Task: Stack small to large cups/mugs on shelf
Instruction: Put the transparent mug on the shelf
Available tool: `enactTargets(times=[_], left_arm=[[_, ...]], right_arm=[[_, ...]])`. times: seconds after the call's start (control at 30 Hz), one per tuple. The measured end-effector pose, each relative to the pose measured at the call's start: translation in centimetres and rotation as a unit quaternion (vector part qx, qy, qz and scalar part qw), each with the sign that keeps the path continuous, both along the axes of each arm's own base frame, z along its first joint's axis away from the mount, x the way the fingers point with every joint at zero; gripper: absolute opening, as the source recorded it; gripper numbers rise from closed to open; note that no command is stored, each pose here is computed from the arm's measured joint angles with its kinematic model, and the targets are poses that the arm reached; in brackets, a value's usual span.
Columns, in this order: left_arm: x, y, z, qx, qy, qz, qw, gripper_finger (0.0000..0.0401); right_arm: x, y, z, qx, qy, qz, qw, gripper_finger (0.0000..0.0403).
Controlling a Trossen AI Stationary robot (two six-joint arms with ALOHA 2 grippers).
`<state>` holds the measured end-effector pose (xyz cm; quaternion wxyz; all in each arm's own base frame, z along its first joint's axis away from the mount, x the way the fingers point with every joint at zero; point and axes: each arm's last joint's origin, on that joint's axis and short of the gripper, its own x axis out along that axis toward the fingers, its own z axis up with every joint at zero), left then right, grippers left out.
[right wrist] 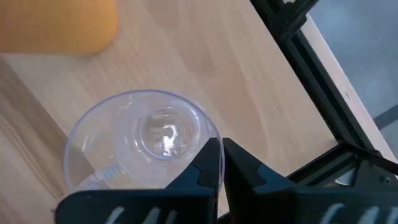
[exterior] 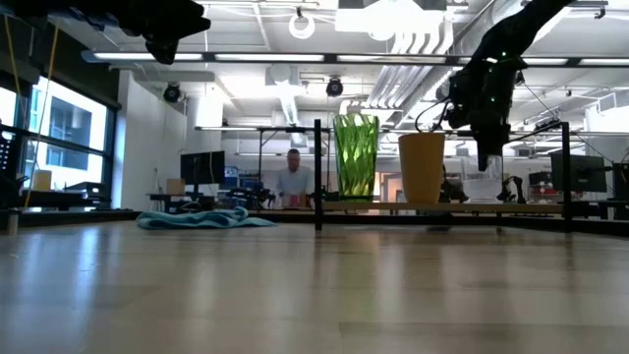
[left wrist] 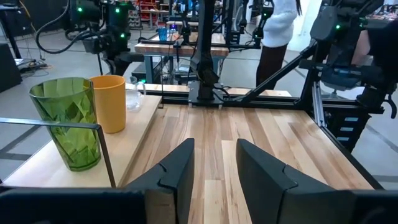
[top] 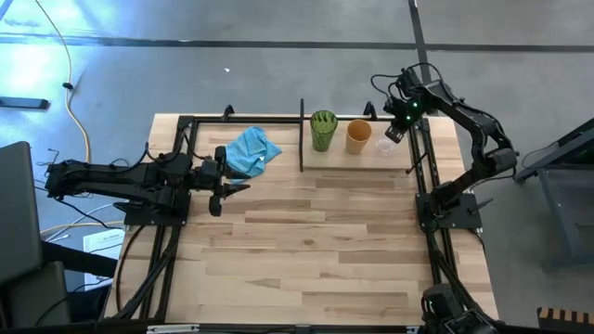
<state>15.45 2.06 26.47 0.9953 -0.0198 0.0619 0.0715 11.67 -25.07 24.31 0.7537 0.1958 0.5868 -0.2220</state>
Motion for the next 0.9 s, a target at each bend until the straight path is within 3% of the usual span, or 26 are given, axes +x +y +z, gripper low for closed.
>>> enactTargets(times=[0.27,0.9], left_arm=[[0.0,0.0,0.0,0.0,-0.003,0.0,1.0,0.0108],[0.0,0.0,0.0,0.0,-0.003,0.0,1.0,0.0108]], right_arm=[[0.3,-0.5,1.3,-0.017,-0.022,-0.004,1.0,0.0],[0.2,-0.4,1.3,-0.017,-0.017,-0.002,1.0,0.0]])
